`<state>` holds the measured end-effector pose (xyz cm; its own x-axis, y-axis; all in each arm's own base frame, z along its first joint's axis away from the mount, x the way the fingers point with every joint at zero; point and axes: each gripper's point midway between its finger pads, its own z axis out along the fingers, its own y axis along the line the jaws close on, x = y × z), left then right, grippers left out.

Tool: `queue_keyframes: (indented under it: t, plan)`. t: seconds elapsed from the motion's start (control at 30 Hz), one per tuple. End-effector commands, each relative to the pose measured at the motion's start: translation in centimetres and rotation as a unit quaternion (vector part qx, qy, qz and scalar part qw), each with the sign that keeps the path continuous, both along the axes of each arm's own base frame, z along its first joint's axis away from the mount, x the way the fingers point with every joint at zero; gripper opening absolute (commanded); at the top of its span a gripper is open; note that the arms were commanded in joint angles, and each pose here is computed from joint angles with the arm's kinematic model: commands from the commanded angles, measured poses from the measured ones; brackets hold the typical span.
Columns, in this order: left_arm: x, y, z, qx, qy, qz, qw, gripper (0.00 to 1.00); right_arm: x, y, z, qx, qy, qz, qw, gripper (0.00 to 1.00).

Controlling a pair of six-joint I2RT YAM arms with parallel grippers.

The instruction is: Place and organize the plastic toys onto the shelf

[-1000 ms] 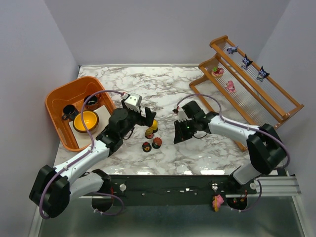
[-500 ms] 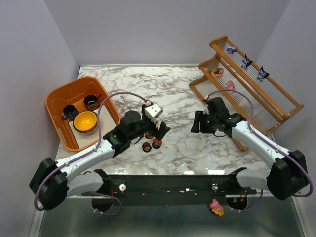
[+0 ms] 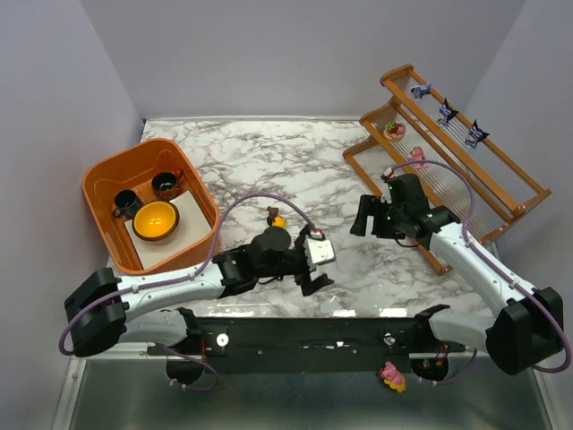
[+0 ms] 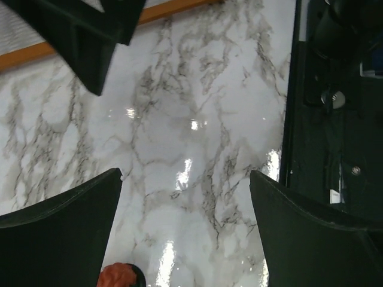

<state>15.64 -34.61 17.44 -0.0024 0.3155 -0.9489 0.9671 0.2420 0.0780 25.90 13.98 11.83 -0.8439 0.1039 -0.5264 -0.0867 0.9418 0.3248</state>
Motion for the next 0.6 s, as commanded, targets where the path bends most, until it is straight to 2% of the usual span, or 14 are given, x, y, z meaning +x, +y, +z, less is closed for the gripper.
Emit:
queue_keyframes:
  t: [0.0,0.27,0.57]
  plan:
    - [-2.6,-3.4,-0.3,0.017,-0.049,-0.068,0.996,0.98,0.4,0.4,2.3,0.008,-0.030,0.033,0.999,0.93]
    - [-8.8,-9.5,-2.3,0.043,-0.049,-0.141,0.988,0.96,0.4,0.0,3.0,0.005,-0.047,0.057,0.997,0.94]
    - [-12.8,-13.8,-4.7,0.067,-0.065,-0.171,0.981,0.94,-0.3,0.0,3.6,0.045,-0.057,0.048,0.996,0.94]
